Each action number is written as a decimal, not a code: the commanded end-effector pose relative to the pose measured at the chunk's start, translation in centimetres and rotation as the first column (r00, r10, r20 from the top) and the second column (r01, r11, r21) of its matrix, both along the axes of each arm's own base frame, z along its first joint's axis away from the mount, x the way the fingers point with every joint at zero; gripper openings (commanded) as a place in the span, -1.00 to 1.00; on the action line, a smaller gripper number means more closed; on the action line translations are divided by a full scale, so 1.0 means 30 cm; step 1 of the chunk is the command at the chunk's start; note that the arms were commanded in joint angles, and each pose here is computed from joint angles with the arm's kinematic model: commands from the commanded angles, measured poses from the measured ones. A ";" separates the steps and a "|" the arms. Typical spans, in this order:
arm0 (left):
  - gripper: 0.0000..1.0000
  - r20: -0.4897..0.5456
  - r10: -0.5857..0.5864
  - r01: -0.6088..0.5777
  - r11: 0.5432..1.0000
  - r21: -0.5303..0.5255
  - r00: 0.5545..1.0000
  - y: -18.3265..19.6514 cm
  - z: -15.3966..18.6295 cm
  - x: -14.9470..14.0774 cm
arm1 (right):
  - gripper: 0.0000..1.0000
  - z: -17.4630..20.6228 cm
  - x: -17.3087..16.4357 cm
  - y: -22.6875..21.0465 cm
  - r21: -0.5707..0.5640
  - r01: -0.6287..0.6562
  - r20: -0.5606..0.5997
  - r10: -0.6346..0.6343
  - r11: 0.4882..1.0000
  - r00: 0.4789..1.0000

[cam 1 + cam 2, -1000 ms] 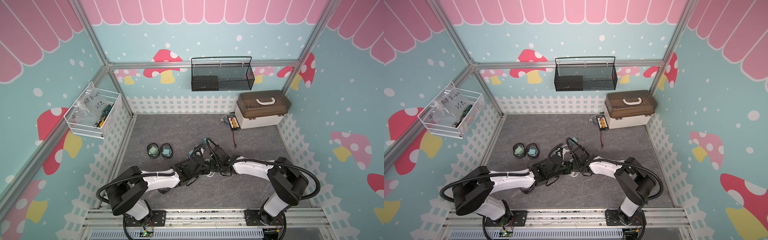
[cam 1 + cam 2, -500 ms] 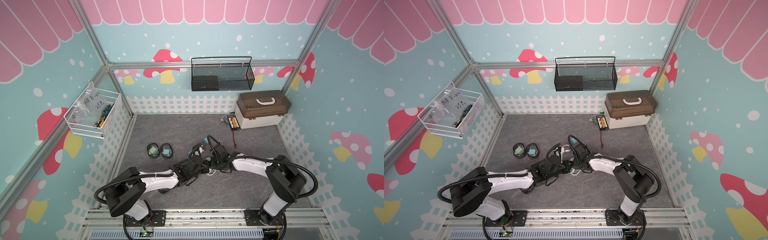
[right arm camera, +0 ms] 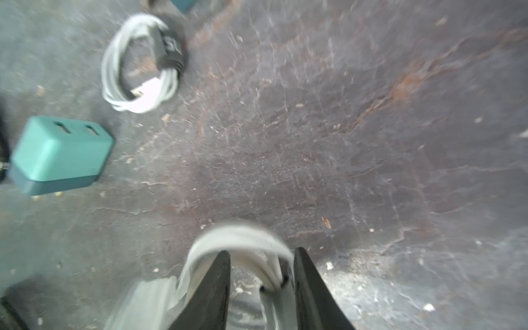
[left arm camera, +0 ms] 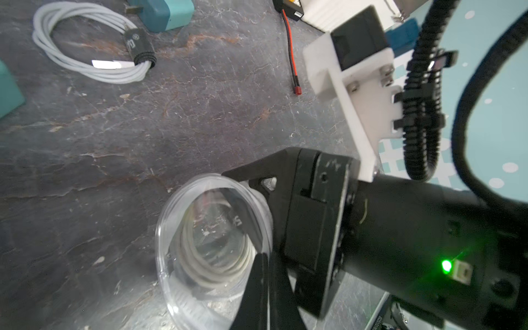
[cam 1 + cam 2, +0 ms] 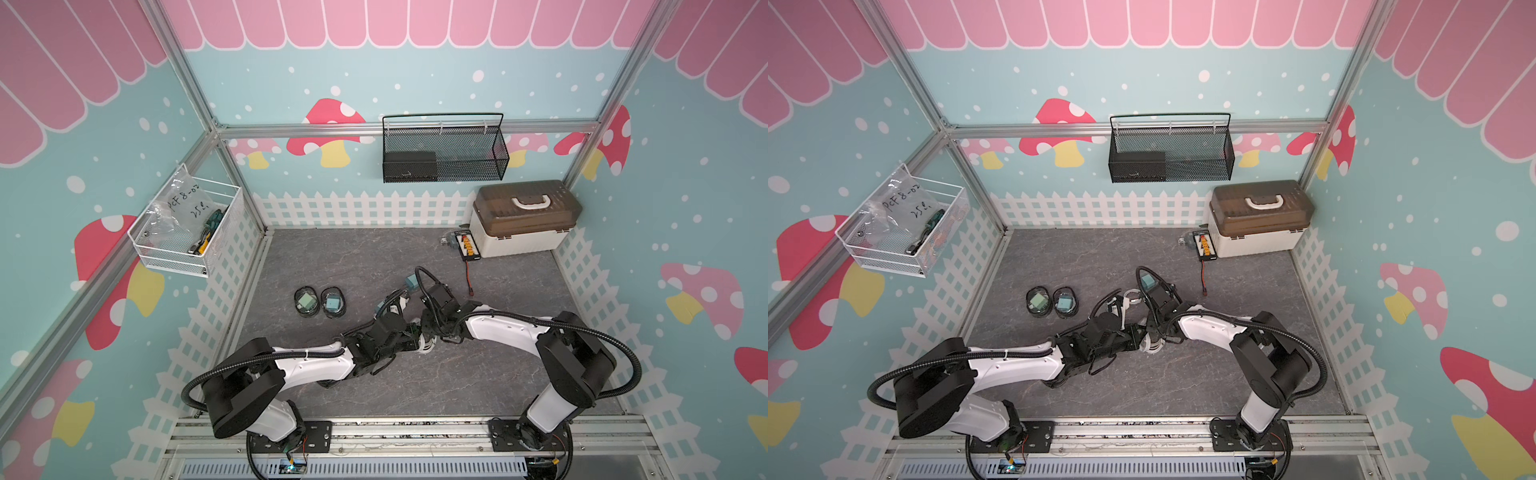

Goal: Pack away charging kits
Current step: Adjust the charging cable in the storage bag, then pick up the plug from the center of the board.

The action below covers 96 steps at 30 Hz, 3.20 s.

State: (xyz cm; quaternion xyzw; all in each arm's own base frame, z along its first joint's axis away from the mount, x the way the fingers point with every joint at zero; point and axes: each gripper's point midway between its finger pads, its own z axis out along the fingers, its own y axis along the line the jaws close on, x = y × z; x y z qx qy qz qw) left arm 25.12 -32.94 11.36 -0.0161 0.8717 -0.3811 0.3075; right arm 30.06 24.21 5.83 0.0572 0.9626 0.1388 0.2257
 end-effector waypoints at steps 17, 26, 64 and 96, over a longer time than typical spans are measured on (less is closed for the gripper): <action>-1.00 -0.059 0.256 -0.246 0.960 0.131 0.965 0.465 -0.032 -0.018 | 0.32 0.173 0.333 0.039 -0.203 -0.029 0.141 0.059 0.979 0.988; -1.00 -0.070 0.254 -0.244 0.961 0.128 0.965 0.487 -0.038 -0.012 | 0.42 0.049 0.555 0.116 -0.375 0.015 0.073 0.013 0.927 0.997; -1.00 -0.107 0.181 -0.177 0.983 0.046 0.978 0.398 -0.046 0.033 | 0.35 -0.090 0.547 0.005 -0.329 -0.048 0.031 0.062 0.943 0.998; -1.00 0.100 -0.025 0.035 0.995 -0.098 0.995 0.063 0.174 0.053 | -0.51 0.157 0.214 -0.296 -0.258 0.109 0.154 -0.071 0.960 0.986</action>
